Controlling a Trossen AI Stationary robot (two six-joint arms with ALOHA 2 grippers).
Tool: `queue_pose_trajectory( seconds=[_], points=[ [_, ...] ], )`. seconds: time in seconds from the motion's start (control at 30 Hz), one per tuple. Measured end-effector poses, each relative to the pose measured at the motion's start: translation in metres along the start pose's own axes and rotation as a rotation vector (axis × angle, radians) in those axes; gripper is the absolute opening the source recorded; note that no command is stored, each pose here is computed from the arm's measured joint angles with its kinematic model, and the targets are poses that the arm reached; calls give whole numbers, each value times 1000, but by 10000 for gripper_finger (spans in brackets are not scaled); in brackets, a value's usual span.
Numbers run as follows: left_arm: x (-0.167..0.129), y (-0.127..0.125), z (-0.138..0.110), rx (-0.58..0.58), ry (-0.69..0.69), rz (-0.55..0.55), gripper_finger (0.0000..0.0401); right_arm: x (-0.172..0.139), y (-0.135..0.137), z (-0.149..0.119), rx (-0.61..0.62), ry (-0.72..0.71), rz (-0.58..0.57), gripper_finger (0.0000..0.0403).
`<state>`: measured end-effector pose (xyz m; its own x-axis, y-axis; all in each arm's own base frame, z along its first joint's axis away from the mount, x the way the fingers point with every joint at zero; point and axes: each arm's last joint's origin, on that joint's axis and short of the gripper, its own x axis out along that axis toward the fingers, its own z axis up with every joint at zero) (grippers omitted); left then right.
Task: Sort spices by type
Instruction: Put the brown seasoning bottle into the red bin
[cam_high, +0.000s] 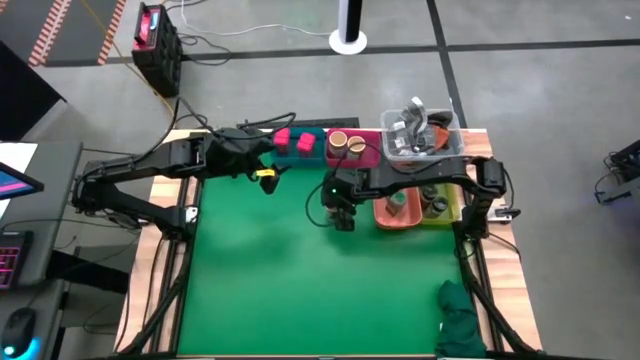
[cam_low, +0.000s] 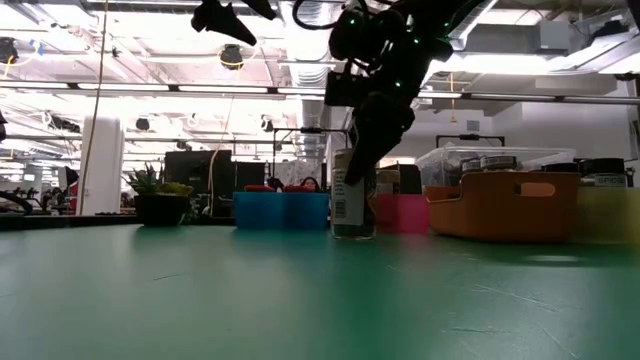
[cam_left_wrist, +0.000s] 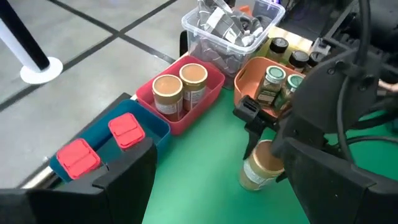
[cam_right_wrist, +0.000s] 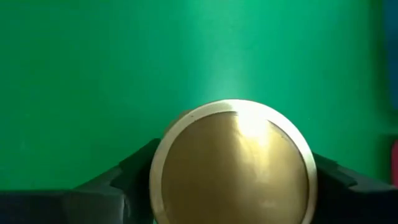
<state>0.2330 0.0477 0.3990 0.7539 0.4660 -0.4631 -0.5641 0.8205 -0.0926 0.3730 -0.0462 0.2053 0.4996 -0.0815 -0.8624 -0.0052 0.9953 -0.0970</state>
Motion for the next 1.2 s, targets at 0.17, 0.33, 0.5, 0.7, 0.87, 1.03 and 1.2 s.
queue_pose_trajectory(
  seconds=[0.17, 0.33, 0.5, 0.7, 0.87, 1.03, 1.2],
  points=[
    [-11, 3, 2, -86, -26, -34, 330, -5, -14, 6, 56, -17, -21, 300],
    [-31, 3, 4, -96, -66, -77, 330, -28, -53, 8, 268, 32, -69, 300],
    [-37, -2, -1, -107, -56, -110, 330, -66, -91, 1, 458, -40, -149, 300],
    [-21, -18, -29, -47, 3, -116, 330, -96, -122, -19, 629, -47, -203, 300],
    [-5, -23, -49, -49, 2, -121, 330, -105, -128, -29, 667, 3, -262, 300],
    [-1, -24, -50, -69, -27, -127, 330, -105, -131, -30, 656, 15, -352, 300],
    [-3, -24, -46, -76, -61, -134, 330, -105, -131, -35, 692, 65, -444, 300]
  ],
)
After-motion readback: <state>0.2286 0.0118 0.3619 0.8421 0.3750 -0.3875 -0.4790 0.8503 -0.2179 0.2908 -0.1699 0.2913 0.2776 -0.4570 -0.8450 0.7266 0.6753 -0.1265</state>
